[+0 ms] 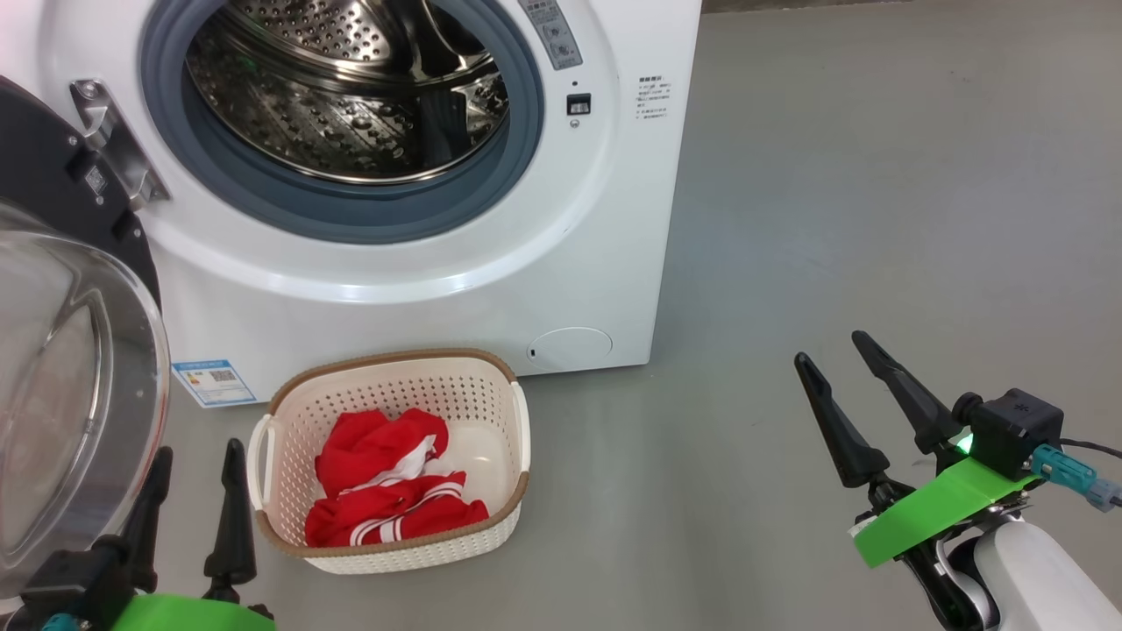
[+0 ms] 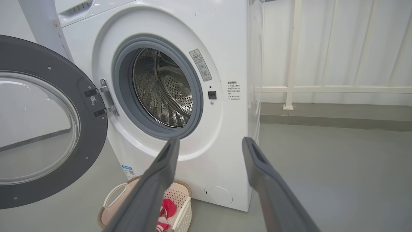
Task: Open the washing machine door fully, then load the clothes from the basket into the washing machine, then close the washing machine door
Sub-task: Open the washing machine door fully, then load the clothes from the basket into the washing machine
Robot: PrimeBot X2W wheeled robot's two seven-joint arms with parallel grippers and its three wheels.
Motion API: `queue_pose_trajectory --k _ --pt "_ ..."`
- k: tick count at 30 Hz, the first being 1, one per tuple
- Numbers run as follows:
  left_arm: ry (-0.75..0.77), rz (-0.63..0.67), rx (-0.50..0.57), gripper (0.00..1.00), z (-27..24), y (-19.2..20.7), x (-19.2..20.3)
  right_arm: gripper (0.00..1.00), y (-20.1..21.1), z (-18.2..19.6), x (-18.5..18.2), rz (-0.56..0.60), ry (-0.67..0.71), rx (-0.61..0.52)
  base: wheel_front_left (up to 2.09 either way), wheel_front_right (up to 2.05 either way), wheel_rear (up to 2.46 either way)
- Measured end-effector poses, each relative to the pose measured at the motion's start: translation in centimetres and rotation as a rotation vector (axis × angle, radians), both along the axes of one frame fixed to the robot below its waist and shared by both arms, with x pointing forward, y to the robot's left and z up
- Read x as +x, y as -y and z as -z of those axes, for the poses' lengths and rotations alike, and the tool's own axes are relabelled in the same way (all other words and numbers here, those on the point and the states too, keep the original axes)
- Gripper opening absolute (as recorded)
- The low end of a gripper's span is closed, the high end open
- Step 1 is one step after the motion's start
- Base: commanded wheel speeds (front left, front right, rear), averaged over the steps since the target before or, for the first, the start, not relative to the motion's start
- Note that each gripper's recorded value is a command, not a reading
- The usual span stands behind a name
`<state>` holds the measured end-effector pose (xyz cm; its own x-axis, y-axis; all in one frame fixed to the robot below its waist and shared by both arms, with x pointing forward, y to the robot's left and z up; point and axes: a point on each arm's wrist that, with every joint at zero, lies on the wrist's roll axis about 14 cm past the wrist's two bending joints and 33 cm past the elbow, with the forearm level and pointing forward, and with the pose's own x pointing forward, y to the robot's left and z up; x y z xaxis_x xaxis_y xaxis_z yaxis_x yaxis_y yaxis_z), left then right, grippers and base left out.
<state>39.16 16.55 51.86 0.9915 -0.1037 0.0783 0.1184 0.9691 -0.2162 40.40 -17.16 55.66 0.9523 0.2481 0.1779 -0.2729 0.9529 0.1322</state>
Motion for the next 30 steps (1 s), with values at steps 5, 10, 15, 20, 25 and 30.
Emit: queue_pose_trajectory --k 5,10,15,20,25,30 --pt "0.004 0.000 0.013 1.00 0.0 -0.1 0.0 1.00 0.2 0.1 0.2 0.005 -0.002 0.001 0.00 0.00 0.00" --pt "0.004 -0.001 0.017 1.00 0.1 -0.2 0.0 1.00 0.1 0.1 0.2 0.003 -0.003 0.002 0.00 0.00 0.00" --pt "0.006 -0.008 0.021 1.00 0.1 -0.4 -0.1 1.00 0.2 0.7 -0.1 0.005 -0.020 -0.001 0.00 0.00 0.00" --pt "-0.004 -0.008 0.021 1.00 0.5 -0.5 -0.2 1.00 0.2 0.9 0.1 0.004 -0.024 -0.004 0.00 0.00 0.00" --pt "-0.009 -0.013 0.030 1.00 0.7 -0.7 -0.2 1.00 0.0 1.1 0.2 -0.002 -0.029 -0.003 0.00 0.00 0.00" --pt "-0.009 -0.018 0.039 1.00 0.7 -0.9 -0.3 1.00 -0.2 1.1 0.4 -0.007 -0.030 -0.003 0.01 -0.01 0.00"
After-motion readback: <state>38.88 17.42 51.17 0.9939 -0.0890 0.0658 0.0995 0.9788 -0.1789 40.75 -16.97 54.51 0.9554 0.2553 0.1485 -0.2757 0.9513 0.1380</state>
